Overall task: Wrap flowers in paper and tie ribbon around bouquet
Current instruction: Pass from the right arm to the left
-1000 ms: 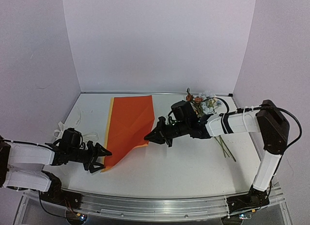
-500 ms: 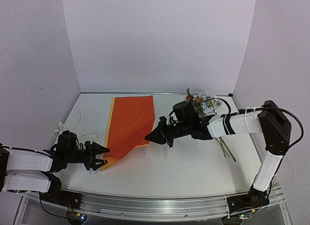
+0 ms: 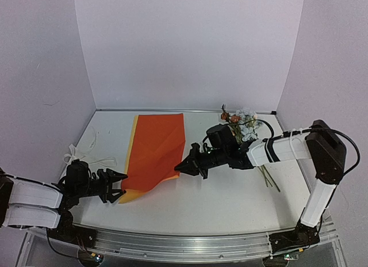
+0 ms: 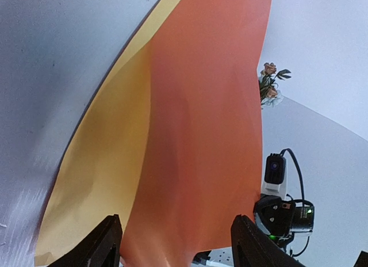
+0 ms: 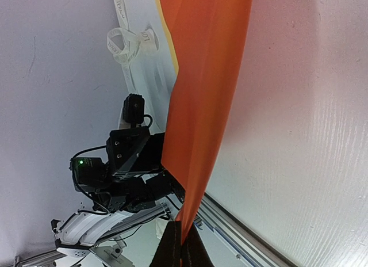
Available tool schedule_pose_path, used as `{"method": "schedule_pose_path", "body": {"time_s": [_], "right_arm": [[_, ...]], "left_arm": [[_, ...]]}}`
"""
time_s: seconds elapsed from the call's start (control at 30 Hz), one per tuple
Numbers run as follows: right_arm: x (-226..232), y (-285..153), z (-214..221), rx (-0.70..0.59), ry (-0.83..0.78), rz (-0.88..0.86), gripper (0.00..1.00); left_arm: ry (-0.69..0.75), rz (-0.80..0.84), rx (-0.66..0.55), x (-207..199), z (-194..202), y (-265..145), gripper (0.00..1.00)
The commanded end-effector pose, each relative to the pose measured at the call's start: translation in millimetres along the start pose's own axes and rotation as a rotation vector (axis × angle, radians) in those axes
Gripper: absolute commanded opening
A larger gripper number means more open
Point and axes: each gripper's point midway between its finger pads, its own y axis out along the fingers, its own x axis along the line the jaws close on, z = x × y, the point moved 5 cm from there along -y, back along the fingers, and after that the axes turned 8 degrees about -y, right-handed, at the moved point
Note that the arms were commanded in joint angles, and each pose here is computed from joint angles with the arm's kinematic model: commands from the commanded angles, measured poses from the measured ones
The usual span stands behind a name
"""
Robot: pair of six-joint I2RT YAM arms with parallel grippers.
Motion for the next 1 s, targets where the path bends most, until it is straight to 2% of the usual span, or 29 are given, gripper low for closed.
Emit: {"method": "schedule_pose_path", "body": {"time_s": [0.0, 0.13, 0.37, 0.5, 0.8, 0.97], "right_arm": [[19.6, -12.8, -0.2, -0.029, -0.046, -0.06, 0.01], [14.8, -12.4, 1.3, -0.026, -0.043, -0.051, 0.01], [7.0, -10.9, 2.5, -0.024, -0.034, -0.035, 0.01], [1.8, -8.5, 2.6, -0.02, -0.028, -0.024, 0.01], [-10.5, 2.4, 0.8, -0.003, -0.019, 0.004, 0.01], [-18.4, 10.6, 0.7, 0.012, -0.013, 0.023, 0.01]], "left_arm": [[0.017, 0.089, -0.042, -15.2, -5.3, -1.2, 0.69], [0.023, 0.118, -0.04, -16.9, -7.6, 0.5, 0.69], [0.057, 0.109, 0.0, -20.0, -7.7, 11.1, 0.6], [0.084, 0.064, 0.012, -18.1, -8.5, 16.2, 0.52], [0.167, -0.055, 0.032, -20.4, -9.6, 25.6, 0.28], [0.193, -0.117, 0.054, -17.3, -10.3, 30.7, 0.23]]}}
